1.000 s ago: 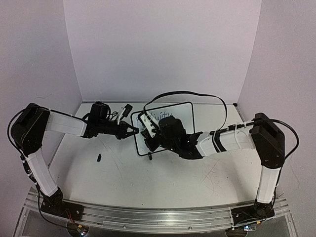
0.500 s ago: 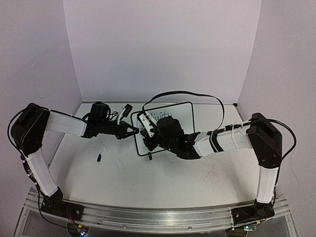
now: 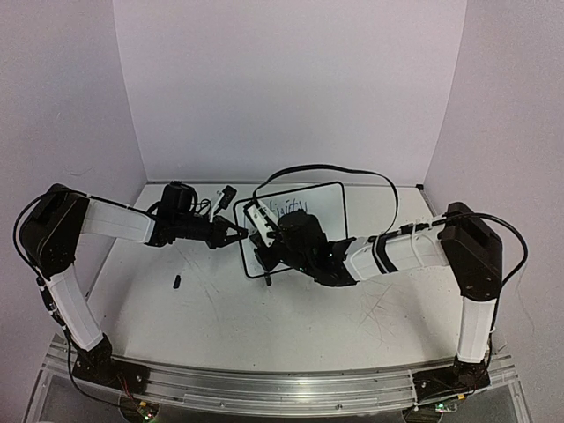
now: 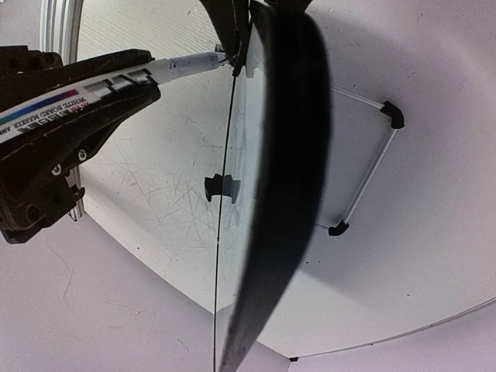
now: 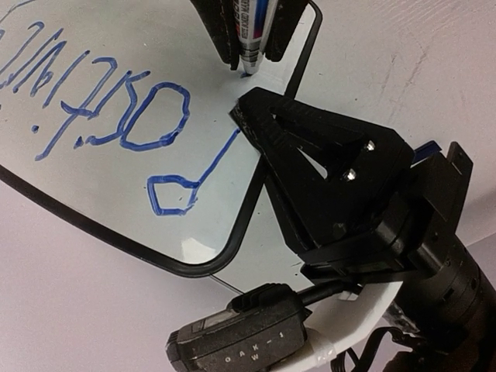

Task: Write a sentence on the whiteboard

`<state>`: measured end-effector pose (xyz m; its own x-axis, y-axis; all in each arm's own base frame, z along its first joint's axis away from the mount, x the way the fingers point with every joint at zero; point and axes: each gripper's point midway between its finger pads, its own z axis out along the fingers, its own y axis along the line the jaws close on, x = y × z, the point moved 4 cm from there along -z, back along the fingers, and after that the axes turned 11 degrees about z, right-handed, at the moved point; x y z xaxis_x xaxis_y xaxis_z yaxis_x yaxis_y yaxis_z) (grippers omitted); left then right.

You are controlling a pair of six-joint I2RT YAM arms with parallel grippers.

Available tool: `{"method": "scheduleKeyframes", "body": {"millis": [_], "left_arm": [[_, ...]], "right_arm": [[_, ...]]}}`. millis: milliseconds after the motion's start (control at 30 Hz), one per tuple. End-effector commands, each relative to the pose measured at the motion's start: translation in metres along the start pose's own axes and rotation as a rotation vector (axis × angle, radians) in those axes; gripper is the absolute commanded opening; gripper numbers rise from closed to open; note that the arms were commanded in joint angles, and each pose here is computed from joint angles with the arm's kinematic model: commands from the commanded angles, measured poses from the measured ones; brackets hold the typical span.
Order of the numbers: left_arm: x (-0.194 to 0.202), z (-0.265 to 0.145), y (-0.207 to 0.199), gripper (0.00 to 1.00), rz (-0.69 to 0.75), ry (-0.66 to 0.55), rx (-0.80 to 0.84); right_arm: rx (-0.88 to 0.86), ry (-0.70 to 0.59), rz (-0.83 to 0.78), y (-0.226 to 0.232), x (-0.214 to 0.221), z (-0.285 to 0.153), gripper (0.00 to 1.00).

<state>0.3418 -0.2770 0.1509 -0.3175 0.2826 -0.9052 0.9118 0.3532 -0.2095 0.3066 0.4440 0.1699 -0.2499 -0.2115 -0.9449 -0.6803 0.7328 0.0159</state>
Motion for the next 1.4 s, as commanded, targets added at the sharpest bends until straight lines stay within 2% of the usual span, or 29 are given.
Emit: {"method": "scheduleKeyframes", "body": {"millis": [0, 567, 1033, 1367], "left_arm": [[0.011, -0.01, 0.044, 0.0, 0.043, 0.084, -0.278], [0.011, -0.01, 0.044, 0.0, 0.042, 0.087, -0.277], [0.012, -0.009, 0.044, 0.0, 0.041, 0.091, -0.276], [0.011, -0.01, 0.044, 0.0, 0.043, 0.089, -0.275]], "right_arm": [[0.034, 0.016, 0.026, -0.005, 0.01, 0.001, 0.0], [0.026, 0.096, 0.06, -0.007, 0.046, 0.0, 0.0], [0.055, 0.005, 0.062, -0.009, 0.01, 0.001, 0.0], [0.086, -0.019, 0.067, -0.016, 0.002, 0.0, 0.0]]}}
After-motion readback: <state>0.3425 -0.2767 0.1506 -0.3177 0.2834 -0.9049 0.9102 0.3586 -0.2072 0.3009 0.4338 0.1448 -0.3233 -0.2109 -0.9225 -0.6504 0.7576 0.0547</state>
